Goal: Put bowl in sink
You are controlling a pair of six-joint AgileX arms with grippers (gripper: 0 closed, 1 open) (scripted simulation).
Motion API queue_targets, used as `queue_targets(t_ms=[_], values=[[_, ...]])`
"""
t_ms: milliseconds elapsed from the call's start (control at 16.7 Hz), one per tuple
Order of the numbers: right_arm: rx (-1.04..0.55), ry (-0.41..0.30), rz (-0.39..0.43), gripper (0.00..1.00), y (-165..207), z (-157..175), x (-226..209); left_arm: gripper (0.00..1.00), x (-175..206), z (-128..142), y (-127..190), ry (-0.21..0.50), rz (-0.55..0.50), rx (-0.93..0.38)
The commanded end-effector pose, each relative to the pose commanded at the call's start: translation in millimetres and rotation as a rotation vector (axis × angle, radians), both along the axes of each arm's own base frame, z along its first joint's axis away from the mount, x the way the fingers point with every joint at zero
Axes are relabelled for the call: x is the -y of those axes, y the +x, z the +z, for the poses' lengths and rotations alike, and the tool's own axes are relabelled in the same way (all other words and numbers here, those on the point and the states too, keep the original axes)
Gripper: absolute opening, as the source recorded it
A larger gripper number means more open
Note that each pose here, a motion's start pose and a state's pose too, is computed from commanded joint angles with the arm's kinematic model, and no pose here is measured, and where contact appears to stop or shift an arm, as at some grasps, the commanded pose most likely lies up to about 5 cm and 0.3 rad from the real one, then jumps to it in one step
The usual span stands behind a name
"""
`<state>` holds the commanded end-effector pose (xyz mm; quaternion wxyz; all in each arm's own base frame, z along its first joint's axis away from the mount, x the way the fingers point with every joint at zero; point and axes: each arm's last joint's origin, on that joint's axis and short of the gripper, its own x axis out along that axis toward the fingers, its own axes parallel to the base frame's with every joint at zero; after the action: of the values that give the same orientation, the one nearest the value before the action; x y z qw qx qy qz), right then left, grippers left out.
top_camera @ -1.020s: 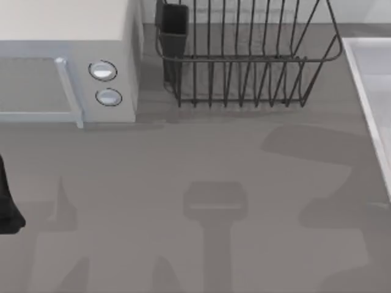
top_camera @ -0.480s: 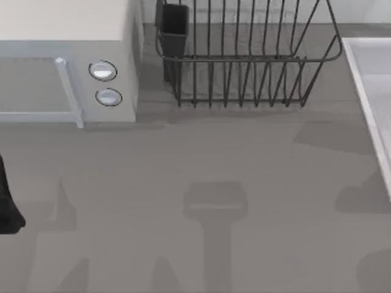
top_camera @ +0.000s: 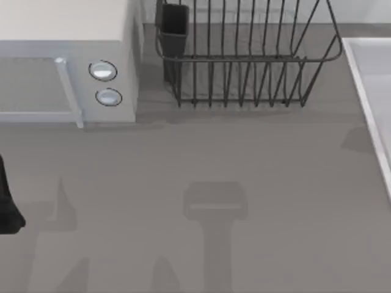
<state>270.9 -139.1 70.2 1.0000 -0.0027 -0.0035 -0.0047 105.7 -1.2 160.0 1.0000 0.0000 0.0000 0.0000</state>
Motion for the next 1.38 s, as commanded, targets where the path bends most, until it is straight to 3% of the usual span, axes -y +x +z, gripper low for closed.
queue_targets(t_ms=[420,1200,1380], values=[[-0.007,0.005,-0.001,0.0,-3.8,-11.2,-2.7,1.0,0.0,0.0,0.0,0.0,0.0,0.0],[-0.007,0.005,-0.001,0.98,-3.8,-11.2,-2.7,1.0,0.0,0.0,0.0,0.0,0.0,0.0],[-0.007,0.005,-0.001,1.0,-3.8,-11.2,-2.7,1.0,0.0,0.0,0.0,0.0,0.0,0.0]])
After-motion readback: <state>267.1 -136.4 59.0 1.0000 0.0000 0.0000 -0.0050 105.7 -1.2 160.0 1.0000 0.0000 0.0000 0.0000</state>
